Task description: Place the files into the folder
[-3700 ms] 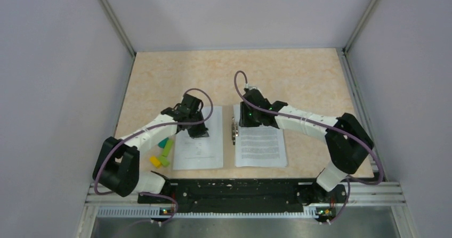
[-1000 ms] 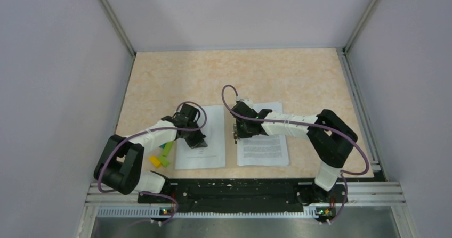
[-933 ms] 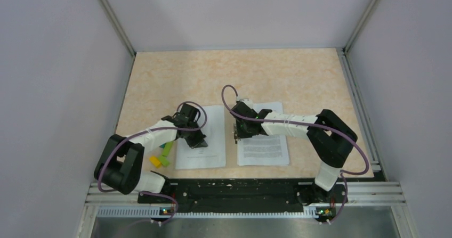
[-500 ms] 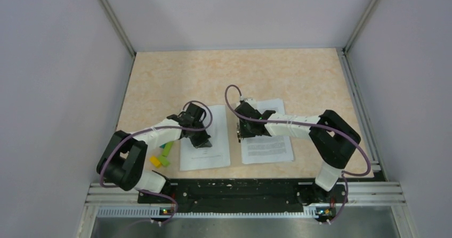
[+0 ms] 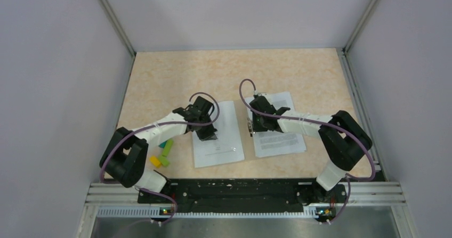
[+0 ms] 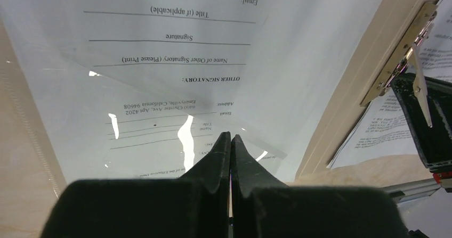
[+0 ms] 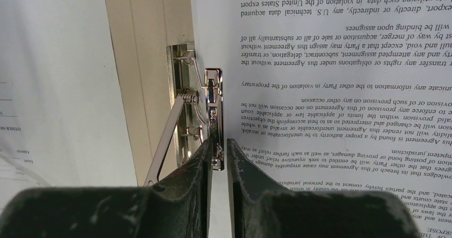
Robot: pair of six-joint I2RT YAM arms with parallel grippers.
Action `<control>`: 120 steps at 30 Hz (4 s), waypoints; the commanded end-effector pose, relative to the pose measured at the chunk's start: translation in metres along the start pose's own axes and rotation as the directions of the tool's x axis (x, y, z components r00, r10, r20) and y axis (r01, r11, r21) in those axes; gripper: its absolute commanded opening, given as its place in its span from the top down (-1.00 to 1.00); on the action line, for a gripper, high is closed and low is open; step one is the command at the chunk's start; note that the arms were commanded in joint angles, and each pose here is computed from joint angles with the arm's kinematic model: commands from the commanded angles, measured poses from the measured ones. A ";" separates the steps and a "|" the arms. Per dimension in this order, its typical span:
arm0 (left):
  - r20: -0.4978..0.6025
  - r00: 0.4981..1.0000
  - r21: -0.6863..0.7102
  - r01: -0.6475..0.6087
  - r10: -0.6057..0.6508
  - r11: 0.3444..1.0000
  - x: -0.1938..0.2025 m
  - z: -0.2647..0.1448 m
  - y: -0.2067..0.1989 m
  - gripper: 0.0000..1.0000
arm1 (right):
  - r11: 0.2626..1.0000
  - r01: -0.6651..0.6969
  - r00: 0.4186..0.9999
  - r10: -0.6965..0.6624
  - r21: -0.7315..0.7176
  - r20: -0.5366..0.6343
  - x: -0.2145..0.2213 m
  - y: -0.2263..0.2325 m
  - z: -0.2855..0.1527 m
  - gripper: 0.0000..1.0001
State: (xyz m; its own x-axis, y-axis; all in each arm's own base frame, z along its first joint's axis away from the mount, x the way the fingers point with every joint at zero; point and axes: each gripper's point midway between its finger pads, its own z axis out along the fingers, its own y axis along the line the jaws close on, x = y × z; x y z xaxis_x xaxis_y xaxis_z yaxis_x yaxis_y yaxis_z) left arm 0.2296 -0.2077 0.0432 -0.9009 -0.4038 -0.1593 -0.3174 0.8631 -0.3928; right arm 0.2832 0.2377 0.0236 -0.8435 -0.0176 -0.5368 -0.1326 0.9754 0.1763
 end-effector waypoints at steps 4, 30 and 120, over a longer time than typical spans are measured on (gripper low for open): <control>0.100 0.995 -0.088 -0.018 0.026 0.996 -0.024 -0.013 0.011 1.00 | 0.998 0.051 0.997 -0.050 0.029 -0.052 0.012 -0.019 0.002 0.70; 0.088 0.993 -0.128 -0.062 0.074 0.990 -0.019 -0.016 0.053 1.00 | 0.997 0.008 0.997 -0.003 -0.075 0.075 -0.053 0.017 -0.073 0.53; 0.030 0.977 -0.357 0.209 -0.213 0.910 0.015 0.020 0.122 1.00 | 0.943 0.235 0.968 -0.204 0.236 -0.148 0.039 -0.022 -0.038 0.90</control>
State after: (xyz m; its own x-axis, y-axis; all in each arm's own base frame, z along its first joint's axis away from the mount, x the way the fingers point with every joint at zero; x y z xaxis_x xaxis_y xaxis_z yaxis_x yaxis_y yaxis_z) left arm 0.2193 -0.1581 0.0158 -0.8023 -0.5907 -0.0857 -0.5433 0.7822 -0.3050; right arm 0.2282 0.2040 0.0239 -0.8686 -0.2864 -0.4042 -0.2294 0.9557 -0.1843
